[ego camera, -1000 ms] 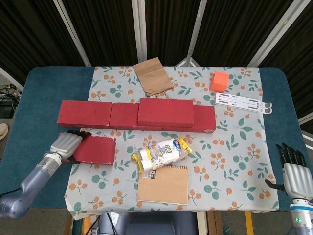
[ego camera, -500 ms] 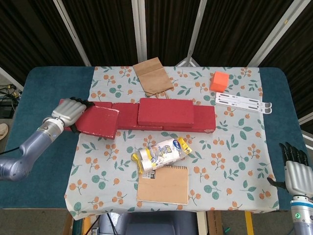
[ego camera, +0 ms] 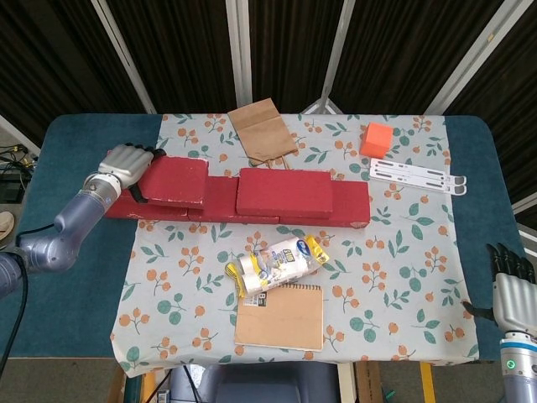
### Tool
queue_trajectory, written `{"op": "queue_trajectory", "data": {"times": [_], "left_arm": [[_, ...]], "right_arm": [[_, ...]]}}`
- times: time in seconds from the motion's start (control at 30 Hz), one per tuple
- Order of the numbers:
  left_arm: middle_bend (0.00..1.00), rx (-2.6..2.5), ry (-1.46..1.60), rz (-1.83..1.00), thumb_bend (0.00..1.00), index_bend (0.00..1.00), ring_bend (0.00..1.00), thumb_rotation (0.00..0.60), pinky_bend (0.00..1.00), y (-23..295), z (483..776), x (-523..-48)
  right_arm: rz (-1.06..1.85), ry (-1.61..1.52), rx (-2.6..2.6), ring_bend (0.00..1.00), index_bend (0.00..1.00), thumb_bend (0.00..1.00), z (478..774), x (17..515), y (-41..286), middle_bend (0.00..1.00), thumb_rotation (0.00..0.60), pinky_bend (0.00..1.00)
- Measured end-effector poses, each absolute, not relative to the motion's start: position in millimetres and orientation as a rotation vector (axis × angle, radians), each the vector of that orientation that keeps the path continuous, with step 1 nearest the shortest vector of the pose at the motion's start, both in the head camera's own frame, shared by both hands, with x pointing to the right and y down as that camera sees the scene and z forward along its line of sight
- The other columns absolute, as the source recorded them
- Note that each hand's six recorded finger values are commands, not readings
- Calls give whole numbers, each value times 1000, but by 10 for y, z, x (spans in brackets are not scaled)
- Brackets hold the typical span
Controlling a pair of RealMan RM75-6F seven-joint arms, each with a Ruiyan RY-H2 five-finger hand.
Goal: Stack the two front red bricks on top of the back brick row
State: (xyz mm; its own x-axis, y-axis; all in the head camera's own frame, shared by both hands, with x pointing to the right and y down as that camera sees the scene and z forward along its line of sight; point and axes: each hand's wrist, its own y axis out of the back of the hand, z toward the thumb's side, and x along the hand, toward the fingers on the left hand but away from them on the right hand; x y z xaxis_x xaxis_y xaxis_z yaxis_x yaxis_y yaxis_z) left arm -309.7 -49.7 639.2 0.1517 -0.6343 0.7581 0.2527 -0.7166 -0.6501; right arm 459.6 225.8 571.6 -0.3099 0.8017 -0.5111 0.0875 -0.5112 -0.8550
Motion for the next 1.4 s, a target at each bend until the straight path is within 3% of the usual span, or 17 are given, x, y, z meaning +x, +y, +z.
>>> {"op": "queue_trajectory", "data": {"times": [0.83, 1.4], "left_arm": [[281, -1785, 385, -1628, 42, 250, 201, 600, 190, -368, 6882, -2904], [279, -1799, 362, -1617, 42, 250, 201, 600, 188, -384, 6968, -2629]], "right_arm": [[1847, -1174, -1452, 0, 0, 71, 5659, 4626, 2252, 32, 600, 0], [1853, -1181, -1453, 0, 0, 70, 5657, 4662, 2243, 32, 600, 0]]}}
